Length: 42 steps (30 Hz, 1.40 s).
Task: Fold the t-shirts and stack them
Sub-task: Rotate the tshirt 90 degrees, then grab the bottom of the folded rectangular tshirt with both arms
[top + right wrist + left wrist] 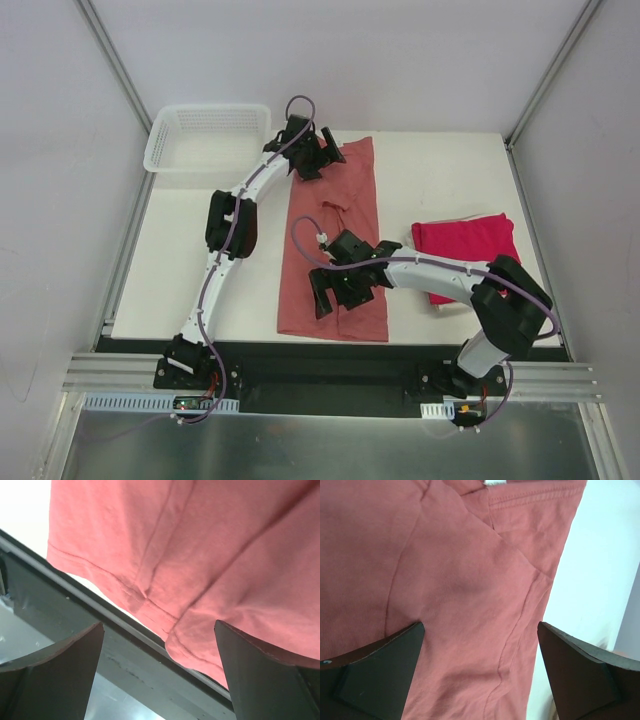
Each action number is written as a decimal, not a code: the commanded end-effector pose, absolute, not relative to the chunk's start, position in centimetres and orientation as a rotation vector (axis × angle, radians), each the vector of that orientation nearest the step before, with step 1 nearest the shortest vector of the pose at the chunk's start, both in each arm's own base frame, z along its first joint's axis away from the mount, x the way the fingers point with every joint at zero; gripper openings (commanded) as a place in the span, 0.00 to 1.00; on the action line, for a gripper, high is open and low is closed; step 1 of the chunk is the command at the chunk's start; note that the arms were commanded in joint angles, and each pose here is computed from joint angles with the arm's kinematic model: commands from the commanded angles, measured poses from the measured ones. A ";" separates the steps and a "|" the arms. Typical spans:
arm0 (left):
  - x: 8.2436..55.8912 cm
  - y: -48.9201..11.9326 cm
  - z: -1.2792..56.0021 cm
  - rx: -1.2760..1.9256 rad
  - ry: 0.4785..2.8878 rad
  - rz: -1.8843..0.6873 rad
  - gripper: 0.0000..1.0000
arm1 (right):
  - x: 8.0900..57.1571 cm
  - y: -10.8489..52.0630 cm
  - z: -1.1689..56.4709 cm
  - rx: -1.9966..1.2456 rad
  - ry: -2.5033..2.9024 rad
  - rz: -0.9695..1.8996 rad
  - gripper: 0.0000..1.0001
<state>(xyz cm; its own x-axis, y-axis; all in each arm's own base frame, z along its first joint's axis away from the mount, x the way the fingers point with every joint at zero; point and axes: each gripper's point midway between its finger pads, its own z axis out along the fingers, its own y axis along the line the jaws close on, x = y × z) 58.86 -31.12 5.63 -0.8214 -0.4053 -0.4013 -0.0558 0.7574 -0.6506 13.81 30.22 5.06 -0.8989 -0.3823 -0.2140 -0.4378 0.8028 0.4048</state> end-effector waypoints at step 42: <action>17.6 -14.6 6.4 -0.551 2.552 -0.631 0.99 | 14.6 27.9 6.5 -0.806 2.728 0.245 0.61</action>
